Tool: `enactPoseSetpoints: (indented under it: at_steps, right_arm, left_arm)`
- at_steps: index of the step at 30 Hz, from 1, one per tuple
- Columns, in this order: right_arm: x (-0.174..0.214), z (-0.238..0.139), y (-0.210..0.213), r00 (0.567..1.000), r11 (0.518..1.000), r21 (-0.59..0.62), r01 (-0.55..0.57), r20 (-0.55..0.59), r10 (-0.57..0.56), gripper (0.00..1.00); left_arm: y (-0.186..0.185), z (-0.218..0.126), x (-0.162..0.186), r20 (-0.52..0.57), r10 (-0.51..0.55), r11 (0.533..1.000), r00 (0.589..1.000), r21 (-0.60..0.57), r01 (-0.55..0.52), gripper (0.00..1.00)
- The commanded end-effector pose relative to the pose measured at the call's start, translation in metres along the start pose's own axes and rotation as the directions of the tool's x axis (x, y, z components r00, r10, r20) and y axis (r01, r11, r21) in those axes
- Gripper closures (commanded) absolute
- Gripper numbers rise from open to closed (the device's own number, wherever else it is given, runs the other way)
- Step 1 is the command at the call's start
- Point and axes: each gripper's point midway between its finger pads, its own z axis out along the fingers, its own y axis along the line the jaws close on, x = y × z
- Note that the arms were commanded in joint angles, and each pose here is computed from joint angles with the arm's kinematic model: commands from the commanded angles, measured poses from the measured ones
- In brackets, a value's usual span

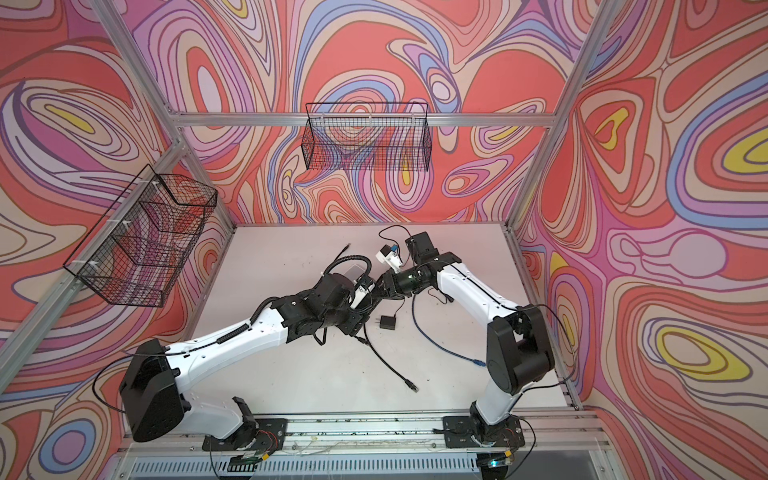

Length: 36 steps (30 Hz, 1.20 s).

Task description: Insert the plug into the switch port

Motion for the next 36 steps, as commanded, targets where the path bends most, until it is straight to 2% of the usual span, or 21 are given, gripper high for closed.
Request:
enactPoseSetpoints:
  at_steps: [1, 5, 7, 9, 11, 12, 13, 19, 22, 25, 27, 28, 33, 36]
  right_arm:
    - [-0.021, -0.012, 0.008, 0.993, 0.997, 0.061, 0.04, 0.11, -0.047, 1.0]
    - [-0.047, -0.038, 0.025, 0.959, 0.992, 0.102, 0.08, 0.263, -0.104, 1.0]
    - [-0.06, -0.053, 0.03, 0.932, 0.99, 0.122, 0.07, 0.346, -0.108, 1.0]
    - [-0.071, -0.068, 0.032, 0.899, 0.992, 0.114, 0.051, 0.428, -0.095, 1.0]
    - [-0.077, -0.077, 0.035, 0.862, 0.996, 0.079, 0.04, 0.501, -0.075, 1.0]
    - [-0.081, -0.081, 0.037, 0.843, 0.997, 0.063, 0.033, 0.535, -0.062, 1.0]
    - [-0.084, -0.084, 0.038, 0.825, 0.999, 0.046, 0.025, 0.564, -0.046, 1.0]
    - [-0.094, -0.105, 0.044, 0.664, 0.989, -0.146, 0.011, 0.741, 0.102, 1.0]
    - [-0.098, -0.107, 0.038, 0.602, 0.979, -0.204, -0.007, 0.781, 0.167, 1.0]
    - [-0.098, -0.108, 0.042, 0.545, 0.965, -0.262, 0.019, 0.812, 0.209, 1.0]
    - [-0.097, -0.109, 0.045, 0.506, 0.96, -0.279, 0.03, 0.832, 0.226, 1.0]
    - [-0.096, -0.108, 0.046, 0.491, 0.958, -0.284, 0.036, 0.84, 0.23, 1.0]
    - [-0.091, -0.098, 0.049, 0.417, 0.944, -0.328, 0.024, 0.862, 0.289, 1.0]
    - [-0.086, -0.079, 0.054, 0.41, 0.937, -0.35, 0.018, 0.857, 0.312, 1.0]
  left_arm:
    - [0.0, -0.014, -0.021, 0.083, -0.053, 0.999, 0.995, 0.001, 0.053, 0.0]
    - [0.008, -0.029, -0.025, 0.122, -0.162, 0.986, 0.979, -0.014, 0.164, 0.0]
    - [0.017, -0.04, -0.028, 0.158, -0.248, 0.967, 0.956, -0.027, 0.255, 0.0]
    - [0.029, -0.049, -0.029, 0.171, -0.414, 0.909, 0.894, 0.024, 0.416, 0.0]
    - [0.04, -0.055, -0.03, 0.161, -0.576, 0.818, 0.802, 0.137, 0.559, 0.0]
    - [0.048, -0.058, -0.028, 0.163, -0.637, 0.771, 0.754, 0.158, 0.617, 0.0]
    - [0.052, -0.06, -0.027, 0.168, -0.665, 0.747, 0.728, 0.168, 0.644, 0.0]
    - [0.057, -0.067, -0.029, 0.193, -0.71, 0.705, 0.678, 0.191, 0.684, 0.0]
    - [0.057, -0.077, -0.048, 0.244, -0.773, 0.634, 0.585, 0.299, 0.713, 0.0]
    - [0.059, -0.081, -0.063, 0.281, -0.834, 0.552, 0.475, 0.426, 0.717, 0.0]
    - [0.064, -0.078, -0.064, 0.293, -0.861, 0.507, 0.415, 0.45, 0.735, 0.0]
    - [0.065, -0.073, -0.064, 0.289, -0.872, 0.488, 0.395, 0.456, 0.744, 0.0]
    - [0.06, -0.059, -0.079, 0.243, -0.904, 0.428, 0.352, 0.528, 0.734, 0.03]
    - [0.062, -0.062, -0.091, 0.263, -0.914, 0.405, 0.308, 0.589, 0.699, 0.03]
